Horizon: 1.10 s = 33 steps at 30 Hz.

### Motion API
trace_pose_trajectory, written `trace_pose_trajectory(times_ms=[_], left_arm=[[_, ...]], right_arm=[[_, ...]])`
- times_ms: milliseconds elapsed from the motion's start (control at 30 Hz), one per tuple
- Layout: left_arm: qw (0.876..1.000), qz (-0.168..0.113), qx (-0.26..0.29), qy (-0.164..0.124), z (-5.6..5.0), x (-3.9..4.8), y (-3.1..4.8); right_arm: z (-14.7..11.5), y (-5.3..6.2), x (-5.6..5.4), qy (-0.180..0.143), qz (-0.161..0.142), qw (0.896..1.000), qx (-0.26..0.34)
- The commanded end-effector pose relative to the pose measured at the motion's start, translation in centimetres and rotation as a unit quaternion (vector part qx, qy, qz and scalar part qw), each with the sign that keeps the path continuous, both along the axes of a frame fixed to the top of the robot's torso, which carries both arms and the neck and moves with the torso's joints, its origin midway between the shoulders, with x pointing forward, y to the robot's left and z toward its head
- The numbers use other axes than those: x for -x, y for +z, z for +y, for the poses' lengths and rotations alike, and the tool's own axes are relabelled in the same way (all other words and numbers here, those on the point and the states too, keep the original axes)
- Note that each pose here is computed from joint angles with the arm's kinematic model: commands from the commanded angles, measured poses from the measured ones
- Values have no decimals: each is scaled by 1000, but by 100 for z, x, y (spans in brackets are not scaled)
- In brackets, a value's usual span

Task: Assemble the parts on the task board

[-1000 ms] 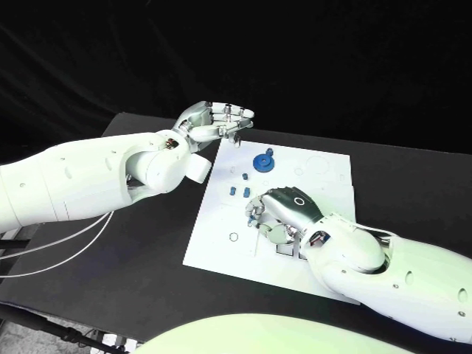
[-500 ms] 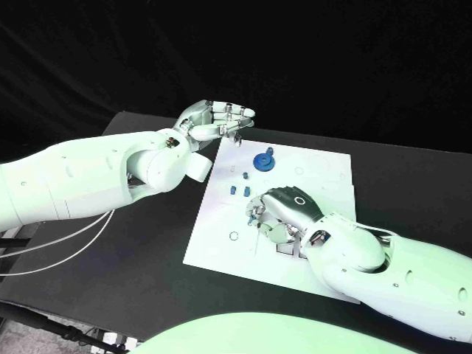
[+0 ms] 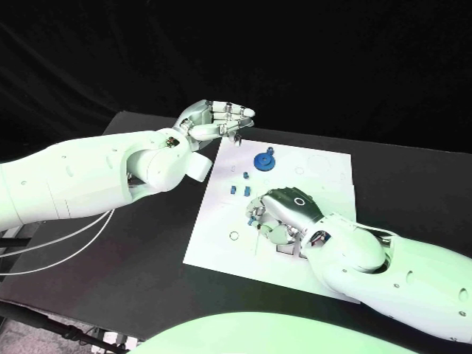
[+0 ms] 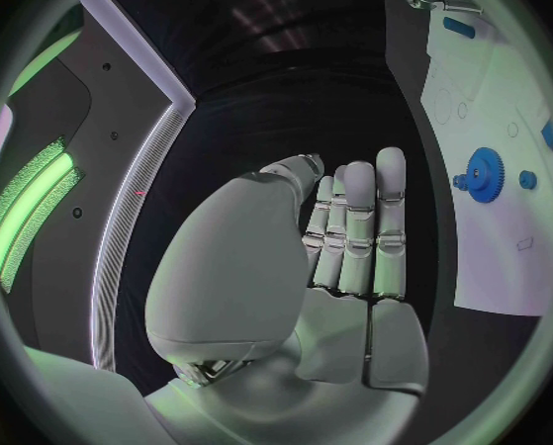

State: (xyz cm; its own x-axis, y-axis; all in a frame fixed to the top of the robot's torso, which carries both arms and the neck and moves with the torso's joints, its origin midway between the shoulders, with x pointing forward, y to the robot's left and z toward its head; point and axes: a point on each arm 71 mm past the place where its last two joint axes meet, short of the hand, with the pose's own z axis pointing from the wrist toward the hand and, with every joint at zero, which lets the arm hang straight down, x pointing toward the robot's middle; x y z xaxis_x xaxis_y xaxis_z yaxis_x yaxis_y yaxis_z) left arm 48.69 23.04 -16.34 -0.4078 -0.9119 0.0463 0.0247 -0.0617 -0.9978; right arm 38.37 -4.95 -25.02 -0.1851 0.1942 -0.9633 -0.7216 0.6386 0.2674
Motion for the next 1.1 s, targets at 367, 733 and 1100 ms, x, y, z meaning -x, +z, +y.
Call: trace_pose_trajectory(times_ms=[367, 733, 1100], left_arm=[[1000, -1, 3, -1, 1, -3, 8], [1000, 0, 2, -1, 2, 0, 9], [1000, 0, 2, -2, 0, 2, 9]], right_arm=[[-11, -14, 16, 4, 3, 1000, 10], [5, -54, 6, 4, 11, 999, 33], [58, -86, 21, 11, 19, 998, 55]])
